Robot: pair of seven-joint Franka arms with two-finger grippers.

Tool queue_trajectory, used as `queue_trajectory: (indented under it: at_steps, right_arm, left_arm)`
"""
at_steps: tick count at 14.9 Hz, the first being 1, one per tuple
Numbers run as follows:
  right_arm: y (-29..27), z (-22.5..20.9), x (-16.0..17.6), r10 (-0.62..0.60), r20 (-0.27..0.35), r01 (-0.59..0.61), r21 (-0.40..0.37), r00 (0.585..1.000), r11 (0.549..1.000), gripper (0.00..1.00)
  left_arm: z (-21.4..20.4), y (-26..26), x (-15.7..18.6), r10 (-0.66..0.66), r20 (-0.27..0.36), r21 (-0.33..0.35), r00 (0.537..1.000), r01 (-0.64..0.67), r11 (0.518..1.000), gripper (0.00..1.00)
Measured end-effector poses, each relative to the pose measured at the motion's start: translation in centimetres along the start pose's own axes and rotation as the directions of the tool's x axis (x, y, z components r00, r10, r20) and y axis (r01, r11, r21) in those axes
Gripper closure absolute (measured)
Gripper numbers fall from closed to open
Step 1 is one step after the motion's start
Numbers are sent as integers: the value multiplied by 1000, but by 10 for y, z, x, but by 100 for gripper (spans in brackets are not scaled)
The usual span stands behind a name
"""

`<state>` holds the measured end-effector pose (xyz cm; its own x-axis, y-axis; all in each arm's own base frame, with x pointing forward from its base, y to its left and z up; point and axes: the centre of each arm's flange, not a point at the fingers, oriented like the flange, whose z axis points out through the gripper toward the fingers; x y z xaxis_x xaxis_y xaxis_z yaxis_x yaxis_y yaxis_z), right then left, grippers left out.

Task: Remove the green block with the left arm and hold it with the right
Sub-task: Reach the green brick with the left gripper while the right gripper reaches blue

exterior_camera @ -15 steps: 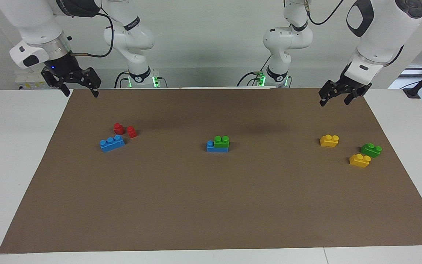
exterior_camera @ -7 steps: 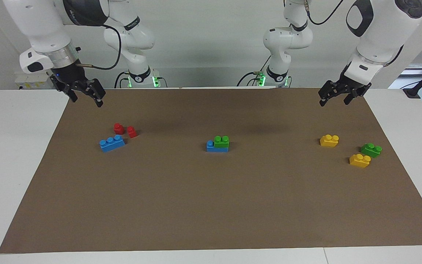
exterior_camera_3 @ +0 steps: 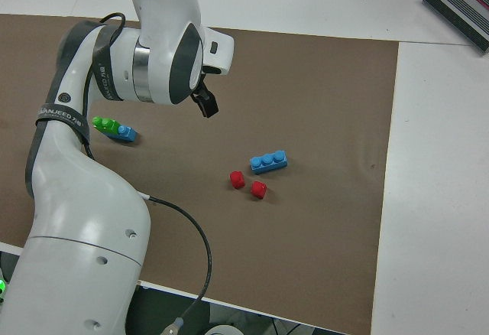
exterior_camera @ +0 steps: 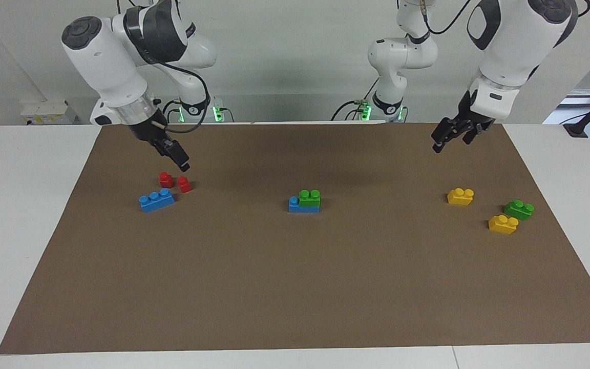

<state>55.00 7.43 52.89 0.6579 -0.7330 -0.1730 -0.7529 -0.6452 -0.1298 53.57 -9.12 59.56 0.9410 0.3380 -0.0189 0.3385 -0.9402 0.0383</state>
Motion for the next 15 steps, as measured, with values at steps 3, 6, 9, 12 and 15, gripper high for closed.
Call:
queue_trajectory:
  at_steps: [3,6,9,12,15]
  right_arm:
    - [-31,37,-16,231,115,-239,57,966,969,0]
    - [-46,71,-26,366,213,-385,52,906,921,0]
    - [-54,101,-26,451,285,-476,19,846,880,0]
    - [-66,129,-36,505,321,-544,42,801,838,0]
    - [-81,160,-62,537,324,-584,61,779,809,0]
  left_arm:
    - [5,38,-22,-204,-5,-5,979,204,979,0]
    - [16,68,-41,-390,-7,-13,921,390,921,0]
    - [35,99,-63,-580,-6,-29,815,579,815,0]
    - [62,132,-90,-742,4,-41,670,742,669,0]
    - [90,159,-109,-839,16,-45,543,839,542,0]
